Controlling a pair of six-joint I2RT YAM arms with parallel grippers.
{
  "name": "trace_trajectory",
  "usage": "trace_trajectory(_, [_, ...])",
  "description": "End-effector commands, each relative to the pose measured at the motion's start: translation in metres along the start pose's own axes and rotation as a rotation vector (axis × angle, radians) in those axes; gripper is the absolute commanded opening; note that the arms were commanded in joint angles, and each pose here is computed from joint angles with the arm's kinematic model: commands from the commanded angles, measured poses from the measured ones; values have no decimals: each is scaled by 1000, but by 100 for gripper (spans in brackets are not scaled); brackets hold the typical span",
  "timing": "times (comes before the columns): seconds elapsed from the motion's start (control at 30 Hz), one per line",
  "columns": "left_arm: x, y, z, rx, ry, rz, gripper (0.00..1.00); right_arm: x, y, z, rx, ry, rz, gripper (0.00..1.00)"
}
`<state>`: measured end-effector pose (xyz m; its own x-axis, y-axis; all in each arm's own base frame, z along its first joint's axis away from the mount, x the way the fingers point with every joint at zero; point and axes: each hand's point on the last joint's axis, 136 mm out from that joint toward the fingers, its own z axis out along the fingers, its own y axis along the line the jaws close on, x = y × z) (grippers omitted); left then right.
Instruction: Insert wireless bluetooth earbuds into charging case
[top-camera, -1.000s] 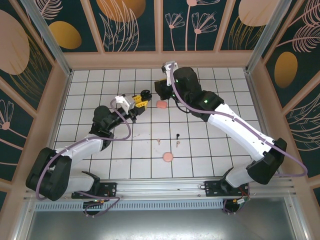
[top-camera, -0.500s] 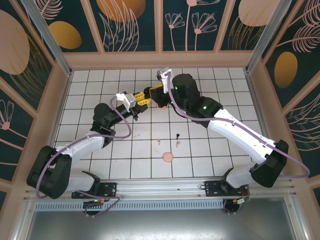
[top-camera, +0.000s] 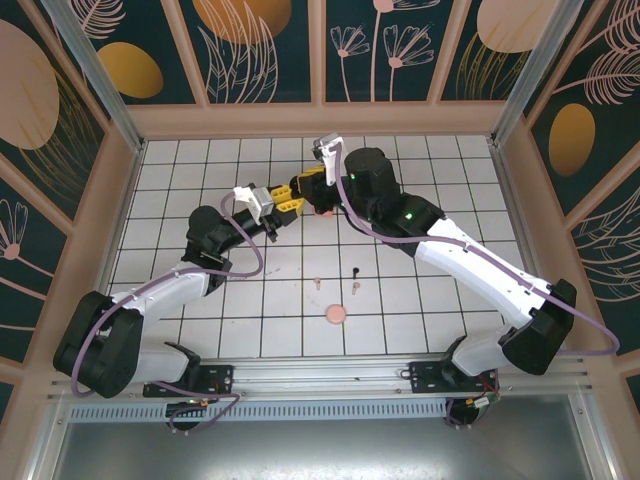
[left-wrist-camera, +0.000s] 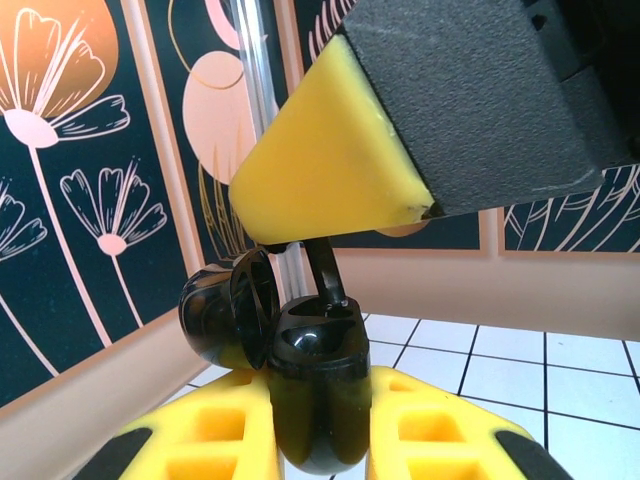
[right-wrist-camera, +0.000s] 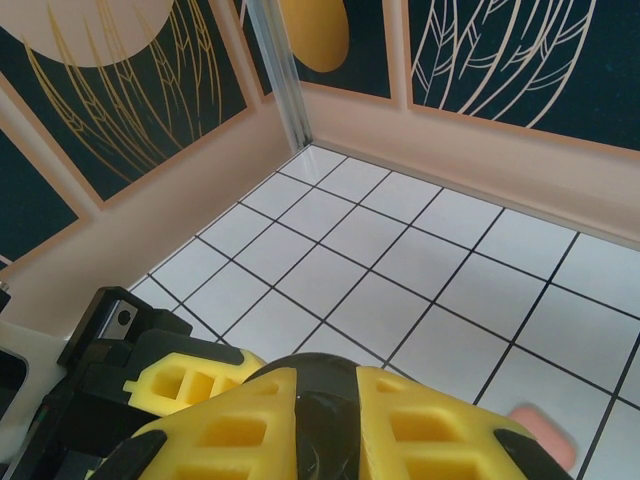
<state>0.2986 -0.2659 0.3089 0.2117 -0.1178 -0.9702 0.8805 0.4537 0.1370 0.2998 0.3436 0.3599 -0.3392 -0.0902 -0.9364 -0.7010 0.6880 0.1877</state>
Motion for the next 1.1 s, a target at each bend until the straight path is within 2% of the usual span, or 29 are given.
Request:
trace_trajectory(0.0, [-17, -5, 4, 29, -38, 14, 0, -19, 7, -8, -16, -65, 0, 18])
trace_trajectory(0.67, [-29, -3, 5, 18, -56, 18, 0, 16, 4, -6, 7, 8, -6, 17])
trace_trajectory(1.07, [-35, -1, 5, 10, -63, 17, 0, 54, 30, 8, -2, 137, -182, 16])
